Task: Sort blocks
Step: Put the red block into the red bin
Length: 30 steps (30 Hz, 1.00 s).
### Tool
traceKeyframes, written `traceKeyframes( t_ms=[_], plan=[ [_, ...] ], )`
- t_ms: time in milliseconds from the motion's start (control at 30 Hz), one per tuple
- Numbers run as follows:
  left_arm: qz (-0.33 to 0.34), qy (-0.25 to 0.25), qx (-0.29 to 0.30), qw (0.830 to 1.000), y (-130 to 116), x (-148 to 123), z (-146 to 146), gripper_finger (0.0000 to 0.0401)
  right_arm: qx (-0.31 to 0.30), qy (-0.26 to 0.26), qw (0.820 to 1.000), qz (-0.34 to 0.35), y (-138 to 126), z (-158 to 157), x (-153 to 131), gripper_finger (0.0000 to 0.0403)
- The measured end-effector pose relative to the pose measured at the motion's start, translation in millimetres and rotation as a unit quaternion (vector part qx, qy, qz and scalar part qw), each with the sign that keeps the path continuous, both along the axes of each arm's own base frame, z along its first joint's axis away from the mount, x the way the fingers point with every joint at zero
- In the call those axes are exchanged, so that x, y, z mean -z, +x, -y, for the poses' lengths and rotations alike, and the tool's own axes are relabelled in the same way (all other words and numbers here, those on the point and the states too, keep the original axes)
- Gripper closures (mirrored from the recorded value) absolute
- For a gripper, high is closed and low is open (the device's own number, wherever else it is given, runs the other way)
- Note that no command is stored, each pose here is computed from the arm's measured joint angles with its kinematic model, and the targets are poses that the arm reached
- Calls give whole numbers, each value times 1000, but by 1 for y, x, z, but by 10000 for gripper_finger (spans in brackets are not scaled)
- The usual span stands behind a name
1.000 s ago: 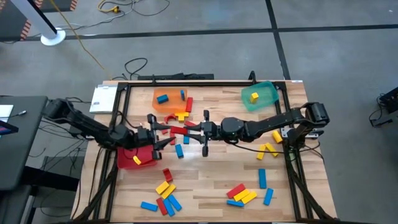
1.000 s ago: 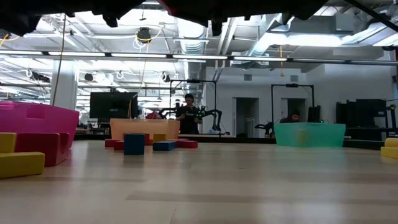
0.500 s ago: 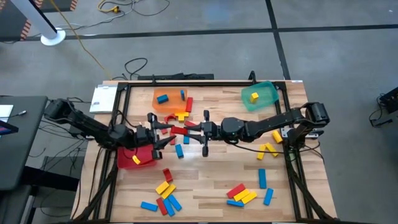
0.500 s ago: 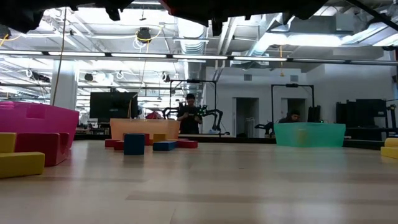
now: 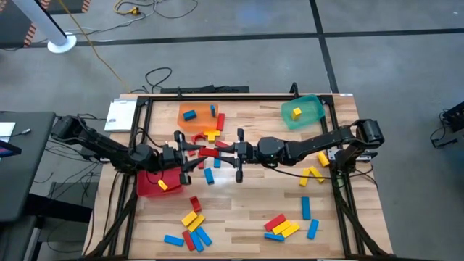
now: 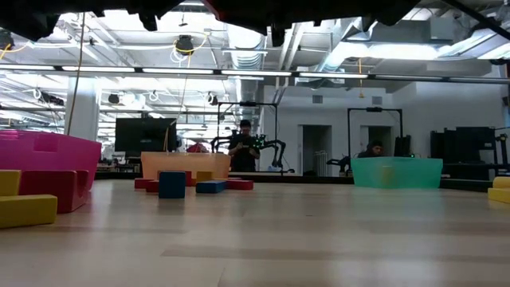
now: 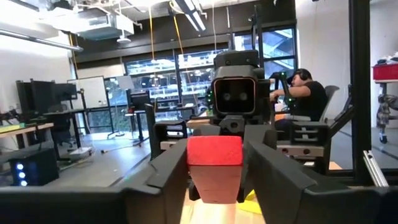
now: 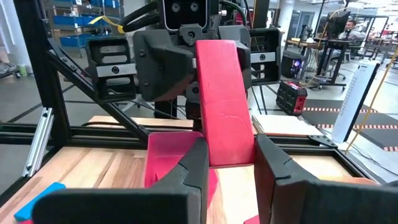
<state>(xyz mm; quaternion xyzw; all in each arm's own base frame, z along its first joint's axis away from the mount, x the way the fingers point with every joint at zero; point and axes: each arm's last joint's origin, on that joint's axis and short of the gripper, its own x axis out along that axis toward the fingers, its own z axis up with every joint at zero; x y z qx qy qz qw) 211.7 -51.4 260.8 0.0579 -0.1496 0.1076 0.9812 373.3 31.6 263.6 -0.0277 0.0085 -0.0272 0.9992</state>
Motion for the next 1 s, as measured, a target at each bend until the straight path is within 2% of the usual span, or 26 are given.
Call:
traceKeyframes(
  t_ms=[133,367,467,600,767,1000],
  plan=[
    [0,4,1,1000,0,0,0,296,-5,-2,1000,-2,0,-1,0,326],
    [-6,9,0,1000,0,1,0,296,-4,-2,1000,-9,0,-1,2,318],
    [-18,21,2,1000,-2,1,2,296,-3,-2,1000,-19,0,0,4,289],
    [-45,28,-11,999,-12,-3,1,296,11,10,999,-47,-1,1,9,226],
    [-135,23,-30,990,-30,-12,1,296,14,27,995,-99,-2,1,19,170],
    [-246,-29,-27,969,-61,-30,1,296,11,25,988,-150,-5,-1,29,168]
  ],
)
